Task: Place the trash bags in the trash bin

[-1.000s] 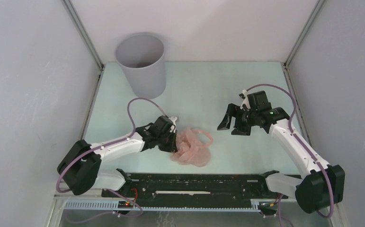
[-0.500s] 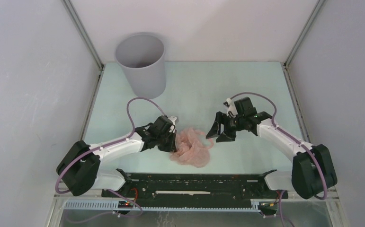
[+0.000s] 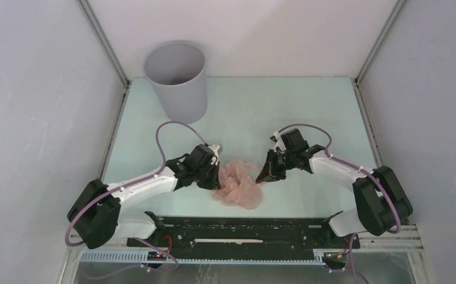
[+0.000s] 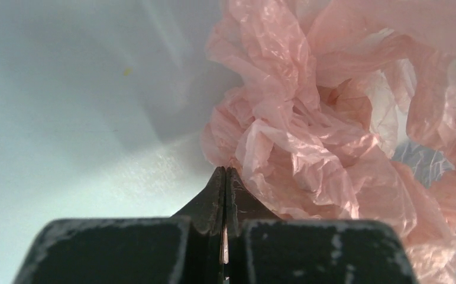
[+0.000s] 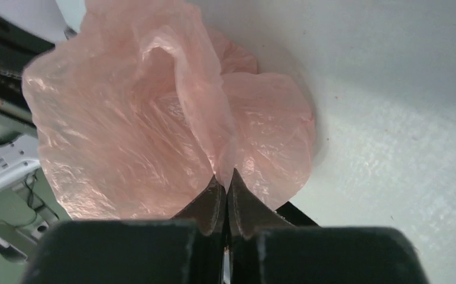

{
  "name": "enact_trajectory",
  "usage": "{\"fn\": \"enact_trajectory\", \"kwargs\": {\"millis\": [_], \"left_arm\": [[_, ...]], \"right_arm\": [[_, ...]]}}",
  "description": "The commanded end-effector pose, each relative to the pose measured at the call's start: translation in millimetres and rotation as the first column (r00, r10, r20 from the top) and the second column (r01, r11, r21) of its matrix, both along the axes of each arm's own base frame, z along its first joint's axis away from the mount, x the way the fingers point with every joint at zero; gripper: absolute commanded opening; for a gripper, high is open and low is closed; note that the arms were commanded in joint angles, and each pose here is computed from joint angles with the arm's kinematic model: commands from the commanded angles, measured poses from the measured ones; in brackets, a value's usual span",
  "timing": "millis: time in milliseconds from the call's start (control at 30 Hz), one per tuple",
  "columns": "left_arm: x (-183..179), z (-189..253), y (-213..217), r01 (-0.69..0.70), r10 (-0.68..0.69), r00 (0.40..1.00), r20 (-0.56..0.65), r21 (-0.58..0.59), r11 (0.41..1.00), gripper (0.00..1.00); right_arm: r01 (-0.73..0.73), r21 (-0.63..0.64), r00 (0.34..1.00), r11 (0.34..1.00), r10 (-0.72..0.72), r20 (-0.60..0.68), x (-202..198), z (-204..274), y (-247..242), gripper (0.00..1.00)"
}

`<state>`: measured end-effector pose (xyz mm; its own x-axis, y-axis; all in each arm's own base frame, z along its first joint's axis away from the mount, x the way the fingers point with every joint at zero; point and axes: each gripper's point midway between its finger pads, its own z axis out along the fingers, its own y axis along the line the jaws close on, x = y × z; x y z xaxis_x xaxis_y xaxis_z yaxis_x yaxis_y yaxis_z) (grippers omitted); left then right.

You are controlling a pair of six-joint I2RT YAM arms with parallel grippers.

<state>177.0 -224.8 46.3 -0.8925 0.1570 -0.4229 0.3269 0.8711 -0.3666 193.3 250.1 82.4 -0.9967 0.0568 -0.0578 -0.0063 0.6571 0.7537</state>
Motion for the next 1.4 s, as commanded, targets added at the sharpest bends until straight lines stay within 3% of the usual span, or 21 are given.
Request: {"fn": "enact_trajectory", "kwargs": {"millis": [0,133,433,633,767,833,933,1000,1100,1200,1300,1367], "left_arm": [[24,39,-1,-0.056,0.062,0.988,0.142,-0.046,0.997,0.0],[34,66,36,-0.174,0.172,0.95,0.261,-0.015,0.985,0.0],[29,104,105,-0.359,0.354,0.852,0.387,-0.063,0.931,0.0],[30,103,101,-0.363,0.361,0.859,0.362,-0.066,0.929,0.0],[31,91,82,-0.317,0.324,0.9,0.291,-0.072,0.946,0.0],[32,92,75,-0.311,0.321,0.909,0.266,-0.082,0.947,0.07],[33,106,76,-0.327,0.34,0.902,0.267,-0.094,0.94,0.31],[33,118,77,-0.346,0.363,0.893,0.268,-0.11,0.932,0.54],[27,139,80,-0.348,0.368,0.893,0.258,-0.12,0.93,0.73],[24,161,75,-0.328,0.362,0.894,0.264,-0.165,0.93,0.84],[22,177,49,-0.224,0.274,0.935,0.225,-0.226,0.948,0.89],[26,178,36,-0.178,0.221,0.952,0.21,-0.206,0.962,0.9]], "right_arm": [[0.09,-0.137,0.987,0.986,-0.07,0.142,21,25,-30,0.0],[0.199,-0.267,0.958,0.943,-0.13,0.256,18,53,-83,0.0],[0.367,-0.354,0.909,0.86,-0.249,0.335,5,83,-142,0.0],[0.401,-0.357,0.893,0.843,-0.273,0.359,4,90,-151,0.0],[0.312,-0.26,0.91,0.914,-0.208,0.358,-1,101,-127,0.0],[0.271,-0.232,0.913,0.934,-0.173,0.37,-3,106,-114,0.0],[0.23,-0.233,0.916,0.945,-0.129,0.381,-10,107,-99,0.0],[0.219,-0.236,0.908,0.947,-0.11,0.403,-8,108,-93,0.0],[0.207,-0.22,0.911,0.953,-0.106,0.399,-10,112,-87,0.0],[0.189,-0.22,0.903,0.957,-0.081,0.422,-10,113,-83,0.0],[0.187,-0.226,0.907,0.956,-0.08,0.413,-13,113,-84,0.0],[0.191,-0.22,0.907,0.957,-0.087,0.412,-17,115,-85,0.0]]}}
